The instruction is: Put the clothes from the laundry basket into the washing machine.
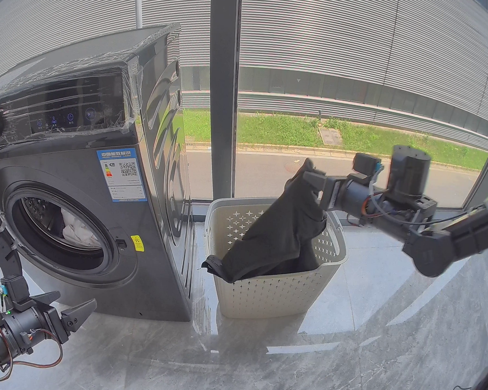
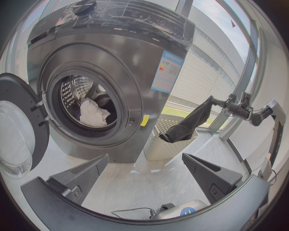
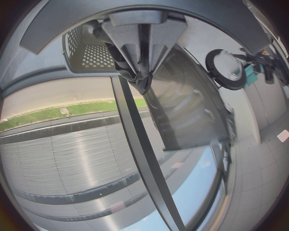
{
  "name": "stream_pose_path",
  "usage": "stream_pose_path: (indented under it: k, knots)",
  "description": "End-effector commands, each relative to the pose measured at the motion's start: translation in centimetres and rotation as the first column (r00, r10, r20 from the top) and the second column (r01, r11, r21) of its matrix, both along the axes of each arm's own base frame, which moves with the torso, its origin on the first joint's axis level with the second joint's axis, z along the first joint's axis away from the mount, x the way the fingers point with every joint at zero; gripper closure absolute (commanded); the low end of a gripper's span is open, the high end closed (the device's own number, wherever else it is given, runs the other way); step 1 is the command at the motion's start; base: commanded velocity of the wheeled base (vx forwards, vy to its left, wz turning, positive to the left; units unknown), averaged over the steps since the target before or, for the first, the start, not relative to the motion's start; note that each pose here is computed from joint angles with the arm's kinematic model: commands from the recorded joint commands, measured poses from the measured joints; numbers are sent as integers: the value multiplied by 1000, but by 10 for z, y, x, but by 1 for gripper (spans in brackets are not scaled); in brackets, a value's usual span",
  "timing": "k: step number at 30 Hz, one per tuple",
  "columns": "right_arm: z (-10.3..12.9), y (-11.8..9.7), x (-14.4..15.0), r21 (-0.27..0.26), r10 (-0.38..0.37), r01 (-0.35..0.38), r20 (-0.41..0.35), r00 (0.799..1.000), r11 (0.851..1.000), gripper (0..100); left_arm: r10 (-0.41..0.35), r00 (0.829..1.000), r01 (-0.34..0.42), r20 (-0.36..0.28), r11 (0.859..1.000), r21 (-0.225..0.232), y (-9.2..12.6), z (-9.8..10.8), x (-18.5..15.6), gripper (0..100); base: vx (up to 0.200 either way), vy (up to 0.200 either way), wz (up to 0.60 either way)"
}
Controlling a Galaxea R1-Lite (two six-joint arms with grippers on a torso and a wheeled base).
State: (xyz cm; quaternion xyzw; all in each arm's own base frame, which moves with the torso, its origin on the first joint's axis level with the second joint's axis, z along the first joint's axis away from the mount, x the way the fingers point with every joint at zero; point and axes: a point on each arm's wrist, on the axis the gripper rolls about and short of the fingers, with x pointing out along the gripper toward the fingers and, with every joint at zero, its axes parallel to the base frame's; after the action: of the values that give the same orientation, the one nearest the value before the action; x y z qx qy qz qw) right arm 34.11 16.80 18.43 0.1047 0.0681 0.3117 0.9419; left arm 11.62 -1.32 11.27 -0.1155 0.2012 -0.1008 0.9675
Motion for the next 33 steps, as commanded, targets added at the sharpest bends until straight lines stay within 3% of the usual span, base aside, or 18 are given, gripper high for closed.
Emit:
stream_pose_path:
  k: [1,7,12,22,30,33]
  knots:
    - [105,-68,-160,133,155,-201,292,944,971,100,-120,985,118,126,993,26,-8,20,0,0,0,0,0]
    - [116,-82,-184,150,138,-202,354,925,968,100,-155,987,155,37,988,18,-8,-1,-11,0,0,0,0]
    - [120,-88,-196,154,138,-210,381,914,965,100,-168,985,167,40,986,14,-8,-1,-12,0,0,0,0]
    - [110,-88,-201,145,152,-216,358,921,966,100,-185,982,185,39,983,7,-8,-2,-14,0,-200,0,0]
    - [101,-84,-202,123,206,-260,337,919,958,100,-210,976,209,60,978,16,-9,1,-13,0,-200,0,0]
    - [100,-80,-202,118,228,-281,334,914,952,100,-268,959,265,89,963,44,-10,3,-16,0,-200,0,0]
